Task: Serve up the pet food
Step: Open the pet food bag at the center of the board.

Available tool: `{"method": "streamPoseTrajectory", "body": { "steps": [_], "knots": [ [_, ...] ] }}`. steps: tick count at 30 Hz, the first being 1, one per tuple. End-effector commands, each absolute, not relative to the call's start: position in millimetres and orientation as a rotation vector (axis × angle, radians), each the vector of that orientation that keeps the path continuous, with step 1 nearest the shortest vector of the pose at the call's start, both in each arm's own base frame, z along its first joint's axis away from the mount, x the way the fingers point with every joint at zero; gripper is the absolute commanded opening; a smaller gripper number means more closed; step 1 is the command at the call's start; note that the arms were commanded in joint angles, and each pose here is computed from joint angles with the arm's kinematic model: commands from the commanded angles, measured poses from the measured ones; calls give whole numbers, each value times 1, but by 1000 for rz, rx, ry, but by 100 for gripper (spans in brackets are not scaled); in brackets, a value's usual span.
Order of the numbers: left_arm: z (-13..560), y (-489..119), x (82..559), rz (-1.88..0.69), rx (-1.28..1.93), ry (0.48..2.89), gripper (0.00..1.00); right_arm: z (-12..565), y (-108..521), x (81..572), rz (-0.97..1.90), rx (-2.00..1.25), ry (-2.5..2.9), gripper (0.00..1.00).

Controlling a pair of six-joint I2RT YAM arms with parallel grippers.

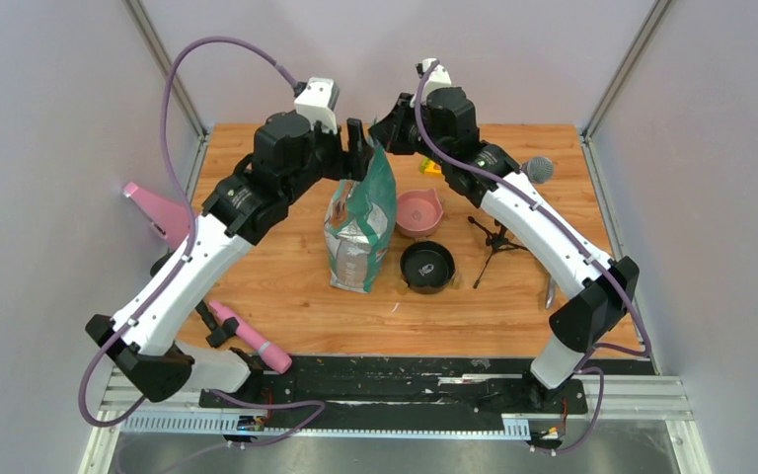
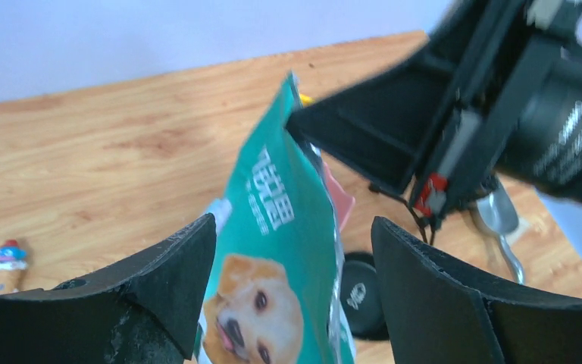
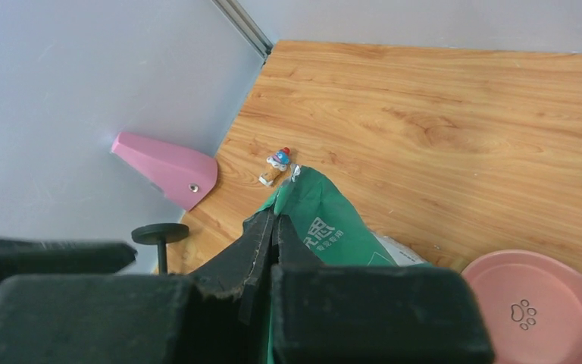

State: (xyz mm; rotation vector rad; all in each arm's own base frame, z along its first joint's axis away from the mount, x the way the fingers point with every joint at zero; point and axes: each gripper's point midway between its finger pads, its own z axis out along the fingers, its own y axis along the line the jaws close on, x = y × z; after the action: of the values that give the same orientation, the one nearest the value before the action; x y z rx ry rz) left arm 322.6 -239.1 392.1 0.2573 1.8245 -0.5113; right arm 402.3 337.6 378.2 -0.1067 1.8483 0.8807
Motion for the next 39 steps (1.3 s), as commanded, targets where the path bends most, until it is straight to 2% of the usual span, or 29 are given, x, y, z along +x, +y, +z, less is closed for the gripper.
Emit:
{"method": "streamPoseTrajectory", "body": {
  "steps": [1, 4, 9, 20, 24, 32, 39],
  "knots": [
    [414, -227, 355, -384, 235, 1789, 83, 390, 328, 394, 825, -194, 1818, 0],
    [402, -238, 373, -411, 271, 1833, 82, 390, 327, 394, 813, -215, 1813, 0],
    [392, -246, 383, -416, 310, 1863, 71, 392, 328, 395, 807, -225, 1807, 0],
    [371, -250, 401, -540, 223, 1939, 65, 385, 338, 391, 840, -317, 1811, 0],
    [371, -248, 410, -635, 139, 1938, 56, 388, 342, 386, 865, -363, 1795, 0],
    [383, -271, 407, -812, 242, 1874, 50, 393, 344, 382, 874, -414, 1767, 0],
    [374, -296, 393, -951, 413, 1887, 35, 399, 341, 384, 849, -413, 1744, 0]
  ]
}}
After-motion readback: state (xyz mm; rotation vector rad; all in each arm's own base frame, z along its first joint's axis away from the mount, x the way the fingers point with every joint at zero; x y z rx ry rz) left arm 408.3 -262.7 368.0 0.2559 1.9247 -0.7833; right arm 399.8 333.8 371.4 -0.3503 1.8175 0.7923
